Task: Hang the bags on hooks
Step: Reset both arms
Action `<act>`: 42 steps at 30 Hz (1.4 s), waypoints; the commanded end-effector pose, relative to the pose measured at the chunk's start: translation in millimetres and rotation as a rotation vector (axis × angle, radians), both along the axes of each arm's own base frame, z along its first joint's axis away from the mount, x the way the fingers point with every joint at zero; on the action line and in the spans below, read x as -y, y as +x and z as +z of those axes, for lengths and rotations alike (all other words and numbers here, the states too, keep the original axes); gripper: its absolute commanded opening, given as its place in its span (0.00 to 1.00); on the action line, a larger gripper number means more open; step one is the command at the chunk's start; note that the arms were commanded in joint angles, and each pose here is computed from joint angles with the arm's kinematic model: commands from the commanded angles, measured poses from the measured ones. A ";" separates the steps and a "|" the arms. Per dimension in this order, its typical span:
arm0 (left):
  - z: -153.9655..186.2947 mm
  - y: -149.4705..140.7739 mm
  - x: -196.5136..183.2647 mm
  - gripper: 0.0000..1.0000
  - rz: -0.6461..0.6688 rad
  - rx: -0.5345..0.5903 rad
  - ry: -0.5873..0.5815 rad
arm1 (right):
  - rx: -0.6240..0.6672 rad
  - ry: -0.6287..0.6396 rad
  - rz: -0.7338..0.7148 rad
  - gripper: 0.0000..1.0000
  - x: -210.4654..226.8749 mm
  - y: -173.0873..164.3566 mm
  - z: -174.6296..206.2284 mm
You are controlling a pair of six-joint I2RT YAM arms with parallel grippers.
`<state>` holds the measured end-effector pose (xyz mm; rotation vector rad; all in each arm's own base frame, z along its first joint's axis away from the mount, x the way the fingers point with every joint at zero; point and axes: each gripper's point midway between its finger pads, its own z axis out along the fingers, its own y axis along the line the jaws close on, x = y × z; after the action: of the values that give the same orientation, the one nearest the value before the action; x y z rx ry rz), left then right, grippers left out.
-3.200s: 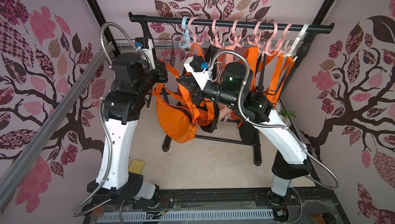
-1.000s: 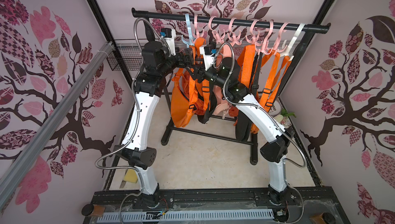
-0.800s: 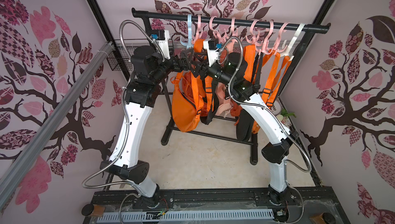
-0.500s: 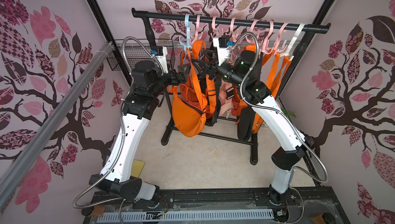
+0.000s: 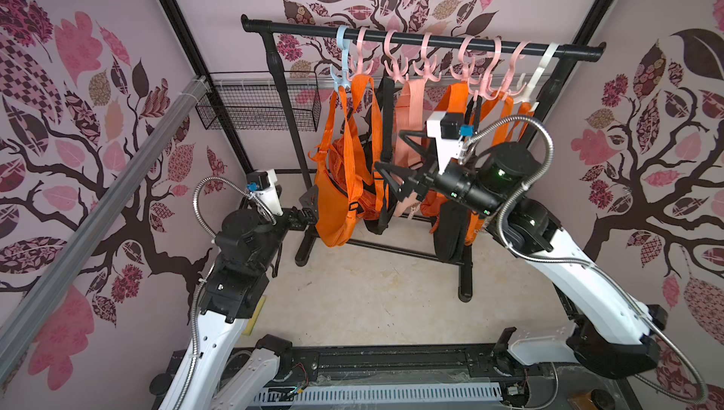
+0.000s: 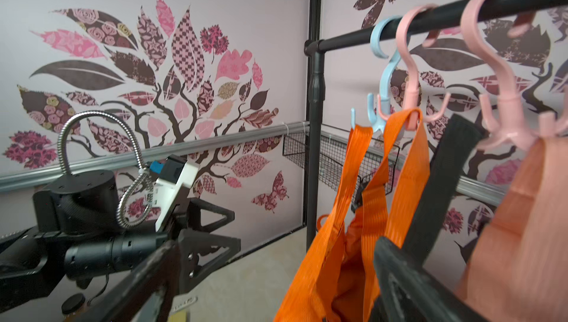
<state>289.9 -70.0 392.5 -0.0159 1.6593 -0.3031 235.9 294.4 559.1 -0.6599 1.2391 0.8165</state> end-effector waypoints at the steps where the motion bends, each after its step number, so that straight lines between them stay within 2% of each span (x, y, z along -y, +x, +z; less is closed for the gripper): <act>1: -73.5 2.4 -34.2 0.98 0.197 -0.156 0.086 | 0.034 0.088 -0.273 1.00 77.5 -5.5 -9.2; 3: -93.5 -1.7 -47.9 0.98 0.269 -0.169 0.108 | 0.041 0.095 -0.441 1.00 117.1 -5.0 -45.8; 5: -106.7 -2.2 -58.7 0.98 0.328 -0.149 0.136 | -0.011 0.098 -0.699 1.00 164.0 7.5 -99.1; 8: -126.8 4.4 -67.9 0.98 0.389 -0.146 0.194 | -0.040 0.024 -1.040 1.00 222.1 20.7 -175.2; 10: -145.8 13.0 -66.2 0.98 0.390 -0.187 0.217 | -0.085 -0.003 -1.151 1.00 247.0 30.9 -222.6; 13: -176.7 26.6 -68.6 0.98 0.411 -0.269 0.227 | -0.172 0.071 -1.253 1.00 283.9 43.5 -275.7; 15: -199.9 35.1 -79.2 0.98 0.456 -0.320 0.218 | -0.234 0.183 -1.264 1.00 298.1 50.6 -290.7; 16: -212.3 38.6 -85.6 0.98 0.482 -0.337 0.207 | -0.229 0.180 -1.259 1.00 299.2 56.5 -302.7; 18: -225.4 46.8 -93.7 0.98 0.498 -0.317 0.200 | -0.206 0.108 -1.305 1.00 303.1 66.8 -325.1; 19: -229.2 48.6 -97.0 0.98 0.516 -0.318 0.218 | -0.236 0.070 -1.357 1.00 307.6 72.6 -340.2; 22: -230.7 60.5 -103.2 0.98 0.558 -0.261 0.236 | -0.255 -0.064 -1.369 1.00 302.2 91.5 -370.5; 24: -238.1 69.3 -101.6 0.98 0.550 -0.228 0.272 | -0.267 -0.031 -1.412 1.00 310.6 94.6 -386.5; 26: -246.0 74.0 -108.8 0.98 0.608 -0.197 0.260 | -0.296 -0.054 -1.455 1.00 318.6 100.1 -404.2; 27: -253.8 77.6 -109.8 0.98 0.607 -0.197 0.257 | -0.266 -0.066 -1.448 1.00 317.5 104.4 -402.9; 29: -258.7 89.6 -109.9 0.98 0.595 -0.215 0.306 | -0.287 -0.109 -1.412 1.00 311.0 114.1 -411.0; 32: -269.4 100.4 -103.6 0.98 0.545 -0.228 0.360 | -0.260 -0.096 -1.369 0.99 312.2 120.4 -417.2; 34: -271.3 104.6 -112.5 0.98 0.534 -0.190 0.295 | -0.299 -0.080 -1.310 0.99 312.8 126.6 -421.8; 36: -277.9 109.6 -120.9 0.98 0.490 -0.213 0.231 | -0.409 -0.075 -1.166 1.00 312.3 133.4 -442.1; 38: -279.9 110.9 -121.7 0.98 0.484 -0.222 0.228 | -0.413 -0.039 -1.196 0.99 323.3 139.3 -444.0; 42: -281.1 111.5 -120.8 0.98 0.479 -0.231 0.226 | -0.415 -0.047 -1.187 1.00 321.7 141.2 -444.4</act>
<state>390.4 60.4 96.8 -0.2995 1.9038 0.3307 368.2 -29.9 106.5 0.2825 1.7387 -0.1474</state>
